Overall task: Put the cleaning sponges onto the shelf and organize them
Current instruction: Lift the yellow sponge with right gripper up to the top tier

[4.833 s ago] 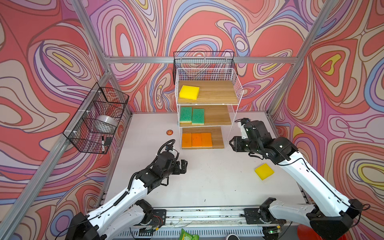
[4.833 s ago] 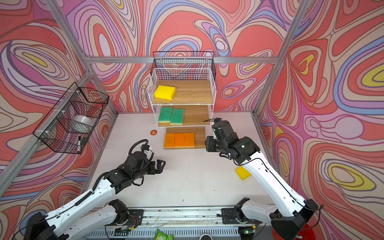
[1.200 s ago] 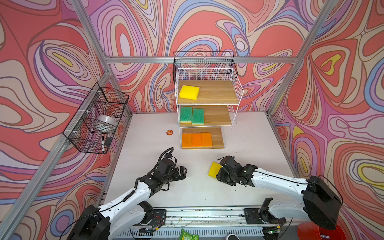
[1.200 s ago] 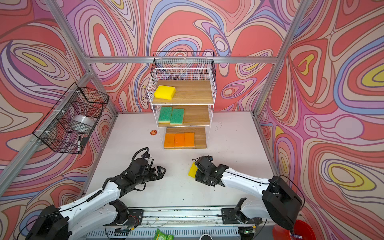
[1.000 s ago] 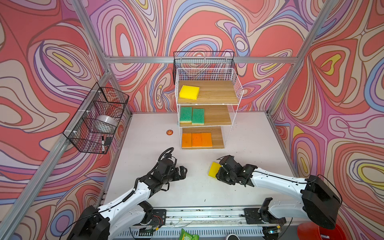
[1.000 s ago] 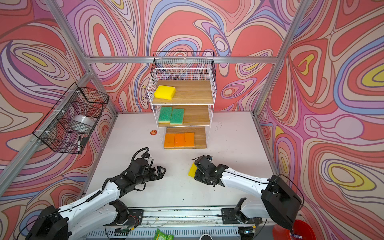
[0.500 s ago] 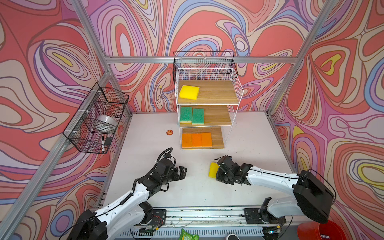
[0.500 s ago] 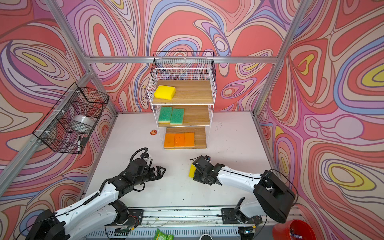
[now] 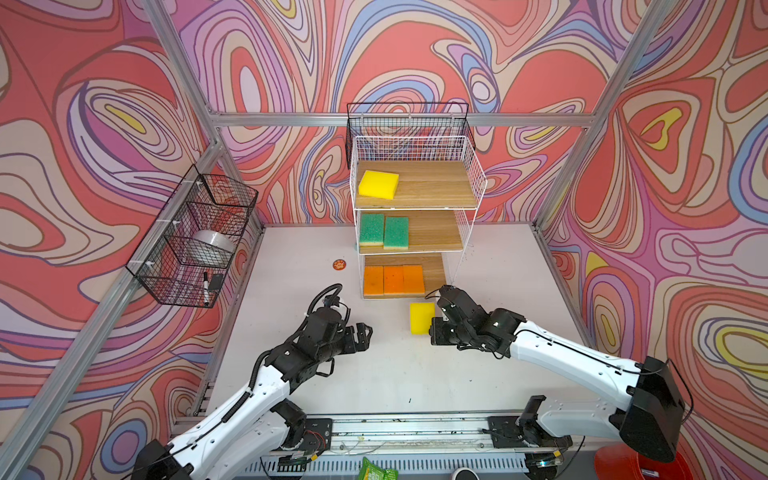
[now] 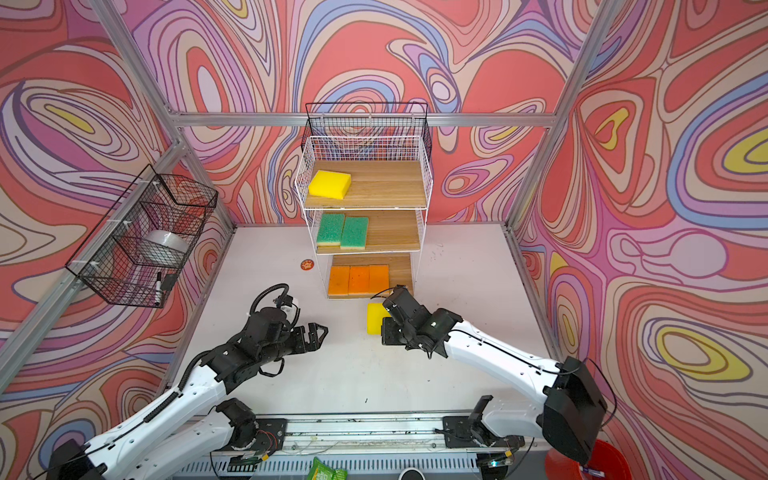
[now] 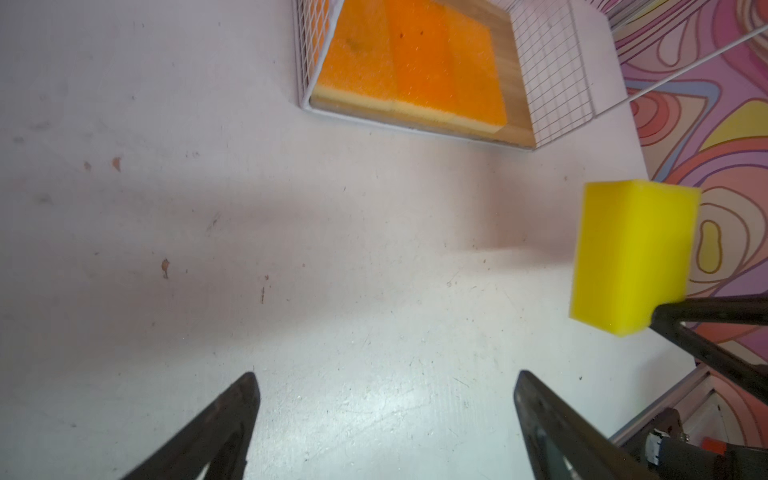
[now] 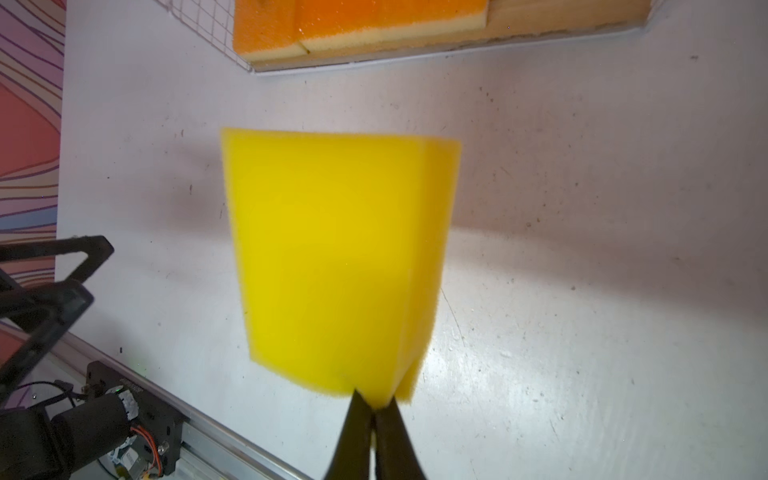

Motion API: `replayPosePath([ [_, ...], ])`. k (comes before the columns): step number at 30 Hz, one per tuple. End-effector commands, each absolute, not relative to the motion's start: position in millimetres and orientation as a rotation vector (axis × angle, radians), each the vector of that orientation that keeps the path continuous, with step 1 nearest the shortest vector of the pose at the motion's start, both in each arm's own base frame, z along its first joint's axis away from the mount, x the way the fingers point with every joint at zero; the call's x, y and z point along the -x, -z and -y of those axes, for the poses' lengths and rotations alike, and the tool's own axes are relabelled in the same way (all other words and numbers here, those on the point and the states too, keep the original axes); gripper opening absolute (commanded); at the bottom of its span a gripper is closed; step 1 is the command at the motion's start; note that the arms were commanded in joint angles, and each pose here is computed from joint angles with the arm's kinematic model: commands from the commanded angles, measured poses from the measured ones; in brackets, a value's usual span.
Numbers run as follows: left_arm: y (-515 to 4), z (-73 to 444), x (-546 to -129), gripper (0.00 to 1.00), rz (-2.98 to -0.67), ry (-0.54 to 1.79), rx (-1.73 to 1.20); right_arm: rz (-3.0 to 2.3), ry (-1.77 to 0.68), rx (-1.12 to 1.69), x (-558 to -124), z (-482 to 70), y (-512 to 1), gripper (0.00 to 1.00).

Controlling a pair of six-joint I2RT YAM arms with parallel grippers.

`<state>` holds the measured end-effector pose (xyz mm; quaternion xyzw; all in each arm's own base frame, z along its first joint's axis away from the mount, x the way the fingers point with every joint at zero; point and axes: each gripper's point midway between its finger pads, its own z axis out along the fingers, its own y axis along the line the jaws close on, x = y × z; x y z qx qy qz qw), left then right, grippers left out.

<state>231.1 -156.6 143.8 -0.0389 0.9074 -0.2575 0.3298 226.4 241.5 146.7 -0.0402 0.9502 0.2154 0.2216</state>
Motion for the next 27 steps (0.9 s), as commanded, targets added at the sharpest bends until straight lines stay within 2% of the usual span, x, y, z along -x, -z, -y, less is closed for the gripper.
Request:
replayPosePath([
  [1,-167.5,143.1,-227.0,0.97,-2.361,0.601,0.08,-2.526,-0.603,0.261,-221.9,-236.0,-187.6,0.0],
  [6,-217.8,135.2,-221.4,0.96,-2.278,0.608,0.058,-2.346,-0.718,0.377,-216.9,-240.8,-262.1,0.0],
  [11,-264.8,126.4,-217.7,0.96,-2.207,0.581,0.025,-2.201,-0.724,0.425,-220.2,-238.2,-326.3,0.0],
  [20,-327.1,127.6,-217.0,0.97,-2.113,0.606,-0.028,-2.047,-0.684,0.422,-235.5,-237.4,-411.6,0.0],
  [27,-369.2,140.9,-232.8,0.97,-2.068,0.603,-0.097,-2.03,-0.554,0.38,-271.8,-248.1,-459.9,0.0],
])
